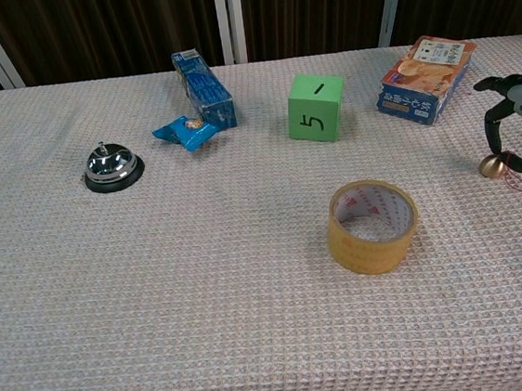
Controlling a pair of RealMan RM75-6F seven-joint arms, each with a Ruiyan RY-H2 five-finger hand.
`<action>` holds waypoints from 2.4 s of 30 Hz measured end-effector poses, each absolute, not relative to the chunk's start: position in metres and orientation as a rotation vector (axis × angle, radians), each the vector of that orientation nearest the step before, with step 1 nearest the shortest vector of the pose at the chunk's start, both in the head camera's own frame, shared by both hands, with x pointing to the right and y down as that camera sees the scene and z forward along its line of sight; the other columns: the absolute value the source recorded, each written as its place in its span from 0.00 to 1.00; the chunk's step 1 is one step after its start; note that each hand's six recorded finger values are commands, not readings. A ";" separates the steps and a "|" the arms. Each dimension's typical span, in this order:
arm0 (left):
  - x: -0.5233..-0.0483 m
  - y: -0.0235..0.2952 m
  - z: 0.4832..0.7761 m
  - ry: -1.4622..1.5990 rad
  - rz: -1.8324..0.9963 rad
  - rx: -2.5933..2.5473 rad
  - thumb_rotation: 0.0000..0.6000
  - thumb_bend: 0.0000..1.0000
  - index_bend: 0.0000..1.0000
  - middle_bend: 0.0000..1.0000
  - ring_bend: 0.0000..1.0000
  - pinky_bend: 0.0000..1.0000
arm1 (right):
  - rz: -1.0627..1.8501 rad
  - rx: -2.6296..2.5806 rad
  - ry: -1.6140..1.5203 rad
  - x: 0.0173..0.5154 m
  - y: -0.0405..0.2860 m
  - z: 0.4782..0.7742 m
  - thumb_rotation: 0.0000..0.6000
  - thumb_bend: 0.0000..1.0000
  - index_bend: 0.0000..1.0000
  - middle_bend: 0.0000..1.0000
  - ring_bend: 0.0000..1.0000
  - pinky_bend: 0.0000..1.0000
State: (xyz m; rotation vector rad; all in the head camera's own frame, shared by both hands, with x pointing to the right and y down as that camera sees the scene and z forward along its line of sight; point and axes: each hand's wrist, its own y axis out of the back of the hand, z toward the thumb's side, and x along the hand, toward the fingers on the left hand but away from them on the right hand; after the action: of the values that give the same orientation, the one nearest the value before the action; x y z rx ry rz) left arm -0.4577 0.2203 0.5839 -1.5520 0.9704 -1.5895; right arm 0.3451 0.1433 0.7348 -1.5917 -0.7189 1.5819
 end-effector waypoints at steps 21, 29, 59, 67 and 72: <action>-0.458 0.220 0.583 0.974 -1.585 -1.554 0.83 0.13 0.11 0.12 0.13 0.18 | 1.394 -1.553 -0.872 0.330 0.126 0.691 1.00 0.37 0.79 0.14 0.00 0.00; -0.457 0.220 0.582 0.973 -1.583 -1.556 0.83 0.13 0.11 0.12 0.13 0.18 | 1.392 -1.375 -0.777 0.340 0.123 0.683 1.00 0.42 0.82 0.15 0.00 0.00; -0.460 0.221 0.587 0.974 -1.597 -1.565 0.83 0.13 0.11 0.12 0.13 0.18 | 1.479 -1.358 -0.724 0.358 0.133 0.704 1.00 0.44 0.92 0.19 0.00 0.00; -0.461 0.222 0.587 0.974 -1.598 -1.567 0.83 0.13 0.11 0.12 0.13 0.18 | 1.450 -1.339 -0.731 0.351 0.136 0.702 1.00 0.44 0.93 0.20 0.00 0.00; -0.461 0.222 0.588 0.972 -1.601 -1.571 0.83 0.13 0.11 0.12 0.13 0.18 | 1.462 -1.380 -0.738 0.350 0.138 0.707 1.00 0.44 0.93 0.19 0.00 0.00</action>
State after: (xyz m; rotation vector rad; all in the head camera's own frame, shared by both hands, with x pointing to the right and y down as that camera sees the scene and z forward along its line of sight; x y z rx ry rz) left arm -0.4610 0.2224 0.5883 -1.5708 0.9718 -1.6008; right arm 0.3496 0.1384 0.7074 -1.3803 -0.7378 1.4618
